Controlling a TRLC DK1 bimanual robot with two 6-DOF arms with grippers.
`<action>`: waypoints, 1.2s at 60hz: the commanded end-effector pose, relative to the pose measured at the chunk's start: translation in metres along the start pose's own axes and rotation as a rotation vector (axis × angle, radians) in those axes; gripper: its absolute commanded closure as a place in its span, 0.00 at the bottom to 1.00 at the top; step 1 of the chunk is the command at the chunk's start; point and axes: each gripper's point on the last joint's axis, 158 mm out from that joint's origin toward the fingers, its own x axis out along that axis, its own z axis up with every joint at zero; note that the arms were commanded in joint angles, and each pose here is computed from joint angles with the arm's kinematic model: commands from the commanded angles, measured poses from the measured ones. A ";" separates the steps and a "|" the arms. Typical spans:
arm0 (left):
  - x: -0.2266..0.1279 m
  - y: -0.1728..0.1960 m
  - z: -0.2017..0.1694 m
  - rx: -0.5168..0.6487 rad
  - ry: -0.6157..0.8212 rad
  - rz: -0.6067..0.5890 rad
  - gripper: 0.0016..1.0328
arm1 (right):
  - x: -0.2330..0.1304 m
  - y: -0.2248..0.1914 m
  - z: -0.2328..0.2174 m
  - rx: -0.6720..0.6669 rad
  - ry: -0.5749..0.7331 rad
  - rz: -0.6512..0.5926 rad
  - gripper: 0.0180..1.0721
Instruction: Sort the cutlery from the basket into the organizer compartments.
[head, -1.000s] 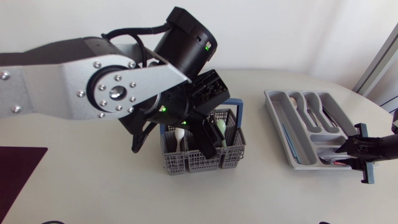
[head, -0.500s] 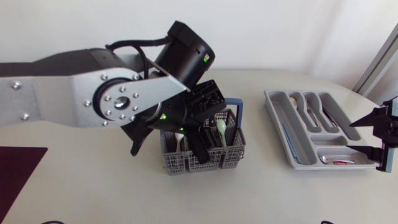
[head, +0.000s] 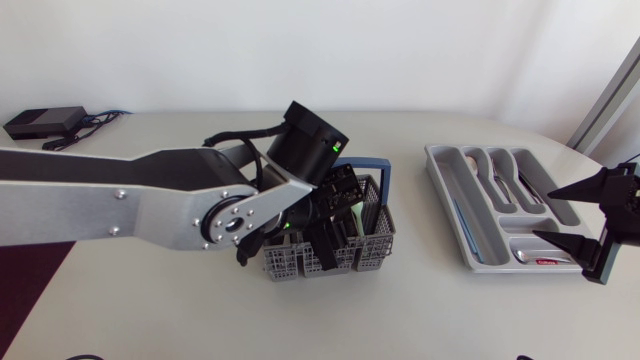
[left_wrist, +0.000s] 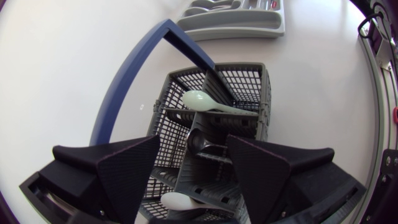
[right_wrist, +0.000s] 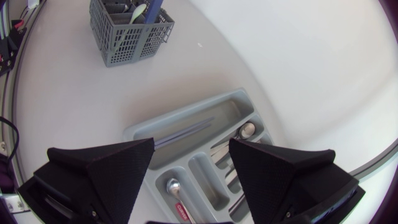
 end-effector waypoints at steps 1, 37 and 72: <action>0.015 -0.007 -0.019 0.034 0.050 -0.011 0.28 | 0.004 0.018 0.007 0.052 -0.027 0.023 0.17; 0.028 -0.009 -0.025 0.040 0.059 -0.012 0.76 | 0.010 0.048 0.025 0.061 -0.069 0.046 0.17; 0.015 -0.041 -0.017 0.101 0.019 -0.077 0.78 | 0.009 0.061 0.032 0.049 -0.082 0.043 0.17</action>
